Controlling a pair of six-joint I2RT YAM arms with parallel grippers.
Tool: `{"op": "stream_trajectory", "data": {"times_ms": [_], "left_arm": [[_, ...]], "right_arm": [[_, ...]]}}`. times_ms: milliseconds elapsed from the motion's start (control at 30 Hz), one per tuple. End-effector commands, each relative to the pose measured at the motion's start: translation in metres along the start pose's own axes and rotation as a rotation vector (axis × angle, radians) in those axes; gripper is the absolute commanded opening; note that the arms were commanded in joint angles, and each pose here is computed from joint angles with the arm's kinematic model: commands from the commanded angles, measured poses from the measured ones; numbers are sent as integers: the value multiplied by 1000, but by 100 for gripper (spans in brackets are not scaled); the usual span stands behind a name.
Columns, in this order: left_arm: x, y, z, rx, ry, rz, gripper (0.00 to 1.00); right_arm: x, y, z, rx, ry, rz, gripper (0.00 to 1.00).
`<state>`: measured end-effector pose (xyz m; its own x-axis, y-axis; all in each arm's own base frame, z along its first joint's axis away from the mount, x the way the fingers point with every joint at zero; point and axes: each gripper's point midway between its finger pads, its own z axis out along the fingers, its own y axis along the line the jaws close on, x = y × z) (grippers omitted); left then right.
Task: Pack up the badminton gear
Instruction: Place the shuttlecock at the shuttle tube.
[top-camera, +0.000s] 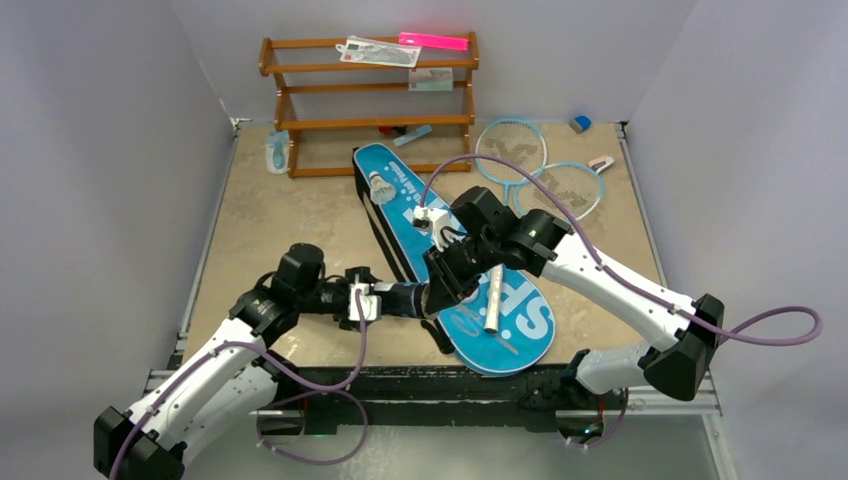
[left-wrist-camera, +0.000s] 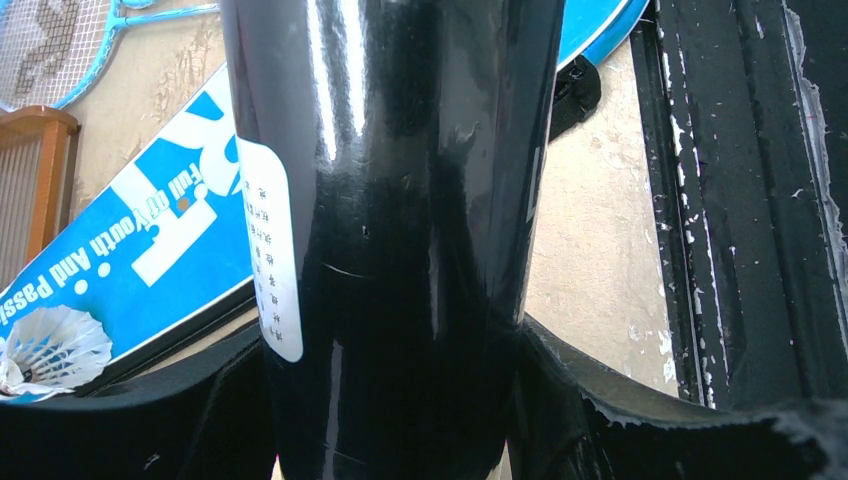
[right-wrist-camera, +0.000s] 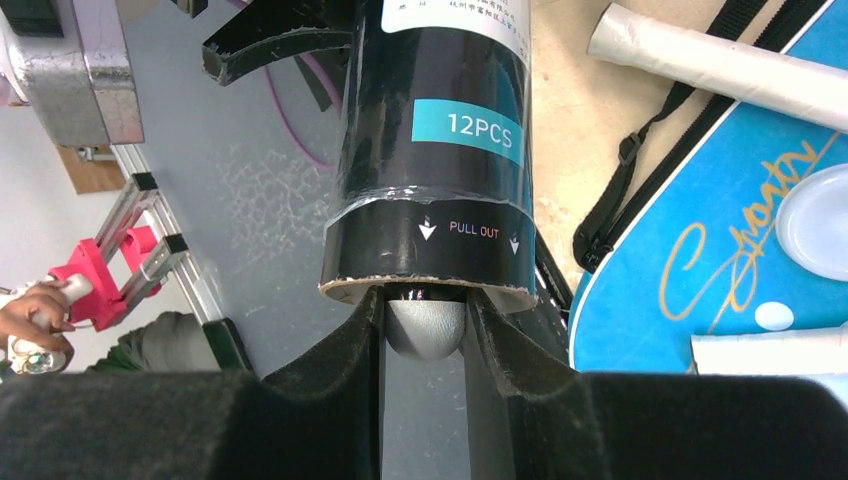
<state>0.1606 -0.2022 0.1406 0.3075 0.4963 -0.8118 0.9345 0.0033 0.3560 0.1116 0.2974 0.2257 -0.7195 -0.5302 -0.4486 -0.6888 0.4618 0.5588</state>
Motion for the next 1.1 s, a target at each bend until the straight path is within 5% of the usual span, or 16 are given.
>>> {"op": "stream_trajectory", "data": {"times_ms": [0, 400, 567, 800, 1067], "left_arm": [[-24, 0, -2, 27, -84, 31, 11], [-17, 19, -10, -100, -35, -1, 11], [-13, 33, -18, -182, -14, -25, 10], [-14, 42, -25, -238, -23, -28, 10], [-14, 41, -23, -217, -36, -30, 10]], "right_arm": [[-30, 14, -2, -43, -101, -84, 15], [-33, 7, -41, 87, -232, -130, 69], [-35, 0, -59, 166, -317, -139, 71], [-41, 3, -63, 153, -392, -146, 52], [-47, 5, -54, 117, -400, -143, 49]]}}
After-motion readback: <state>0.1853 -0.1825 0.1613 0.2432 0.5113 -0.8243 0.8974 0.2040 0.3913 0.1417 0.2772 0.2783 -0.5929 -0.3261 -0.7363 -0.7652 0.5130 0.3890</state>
